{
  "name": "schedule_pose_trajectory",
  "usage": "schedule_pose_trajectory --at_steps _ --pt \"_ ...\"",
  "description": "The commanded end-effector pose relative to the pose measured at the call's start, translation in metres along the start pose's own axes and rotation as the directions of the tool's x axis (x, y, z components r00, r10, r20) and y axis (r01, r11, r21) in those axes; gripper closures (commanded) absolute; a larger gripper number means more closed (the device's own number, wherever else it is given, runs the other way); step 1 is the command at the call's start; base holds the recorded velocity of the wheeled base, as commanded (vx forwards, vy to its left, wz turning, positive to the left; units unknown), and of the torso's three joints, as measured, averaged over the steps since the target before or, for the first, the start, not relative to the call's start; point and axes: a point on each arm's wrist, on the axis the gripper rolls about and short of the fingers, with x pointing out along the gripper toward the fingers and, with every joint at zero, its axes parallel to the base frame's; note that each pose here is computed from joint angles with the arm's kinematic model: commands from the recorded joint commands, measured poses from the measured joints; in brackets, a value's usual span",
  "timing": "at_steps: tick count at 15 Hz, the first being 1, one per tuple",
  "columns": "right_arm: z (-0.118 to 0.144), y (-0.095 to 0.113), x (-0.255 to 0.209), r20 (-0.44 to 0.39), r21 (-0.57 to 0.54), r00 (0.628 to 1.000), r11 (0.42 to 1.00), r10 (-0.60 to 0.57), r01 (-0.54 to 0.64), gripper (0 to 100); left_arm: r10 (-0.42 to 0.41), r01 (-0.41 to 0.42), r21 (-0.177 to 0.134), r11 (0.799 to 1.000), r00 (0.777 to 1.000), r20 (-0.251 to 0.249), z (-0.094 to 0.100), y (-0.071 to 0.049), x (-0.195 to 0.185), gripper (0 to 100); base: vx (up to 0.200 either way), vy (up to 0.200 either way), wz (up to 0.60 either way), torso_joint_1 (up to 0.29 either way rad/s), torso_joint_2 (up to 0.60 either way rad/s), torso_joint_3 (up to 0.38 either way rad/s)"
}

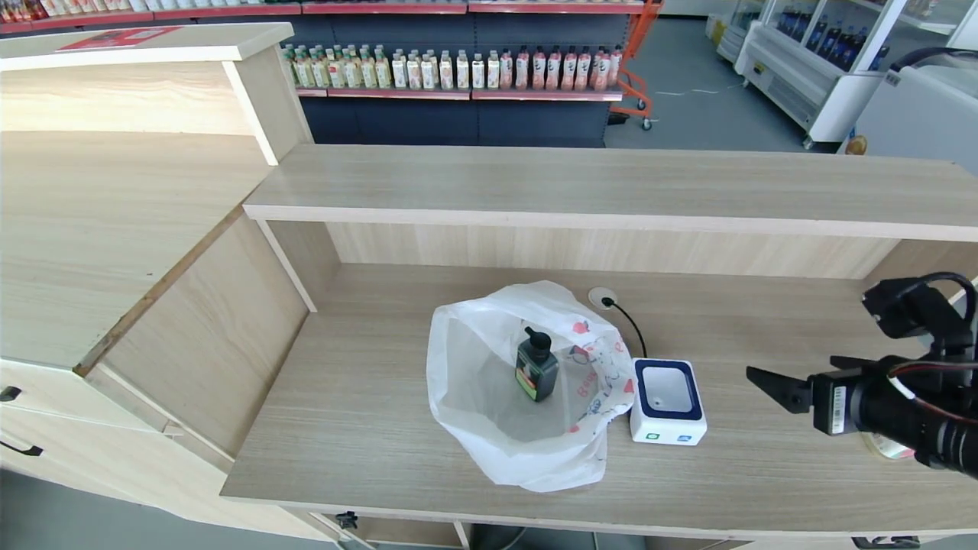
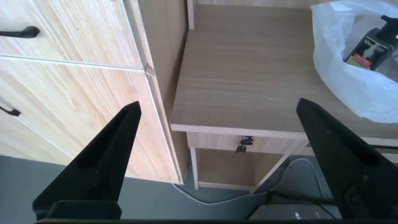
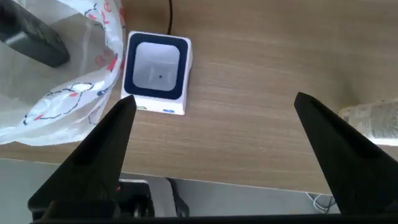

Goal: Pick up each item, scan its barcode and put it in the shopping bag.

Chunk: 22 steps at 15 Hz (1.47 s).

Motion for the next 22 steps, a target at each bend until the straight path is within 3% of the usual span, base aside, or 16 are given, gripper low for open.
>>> schedule_pose_trajectory --at_steps 1,2,4,5,6,7,10,14,22 --pt "-0.005 -0.017 -0.057 0.030 0.091 0.986 0.983 -0.163 0.159 0 -0.001 0.001 0.000 1.000 1.000 0.000 0.000 0.000 0.000 0 0.000 0.000 0.00 0.000 0.00 0.000" --pt "-0.009 -0.014 -0.068 0.064 0.134 0.989 0.983 -0.135 0.125 0 -0.001 0.001 0.000 1.000 1.000 0.000 0.000 0.000 0.000 0 0.000 0.000 0.00 0.000 0.00 0.000" --pt "-0.044 -0.011 -0.089 0.082 0.130 0.988 0.984 -0.130 0.119 0 -0.001 0.001 0.000 1.000 1.000 0.000 0.000 0.000 0.000 0 0.000 0.000 0.00 0.000 0.00 0.000" --pt "-0.082 -0.009 -0.113 0.120 0.130 0.985 0.985 -0.127 0.111 0 0.000 0.000 0.000 1.000 1.000 0.000 0.000 0.000 0.000 0 0.000 0.000 0.00 0.000 0.00 0.000" --pt "-0.101 -0.008 -0.123 0.153 0.130 0.979 0.985 -0.136 0.116 0 -0.001 0.001 0.000 1.000 1.000 0.000 0.000 0.000 0.000 0 0.000 0.000 0.00 0.000 0.00 0.000" --pt "-0.111 -0.008 -0.140 0.241 0.140 0.958 0.982 -0.158 0.127 0 0.000 0.000 0.000 1.000 1.000 0.000 0.000 0.000 0.000 0 0.000 0.000 0.00 0.000 0.00 0.000" --pt "-0.153 -0.002 -0.161 0.249 0.178 0.945 0.969 -0.211 0.170 0 0.000 0.000 0.000 1.000 1.000 0.000 0.000 0.000 0.000 0 0.000 0.000 0.00 0.000 0.00 0.000" --pt "-0.159 -0.001 -0.167 0.341 0.166 0.923 0.978 -0.177 0.127 0 0.000 0.000 0.000 1.000 1.000 0.000 0.000 0.000 0.000 0 0.000 0.000 0.00 0.000 0.00 0.000" --pt "-0.159 -0.001 -0.167 0.342 0.166 0.923 0.978 -0.174 0.123 0 -0.001 0.001 -0.008 1.000 1.000 0.000 0.000 0.000 0.000 0 0.000 0.000 0.00 0.000 0.00 0.000"
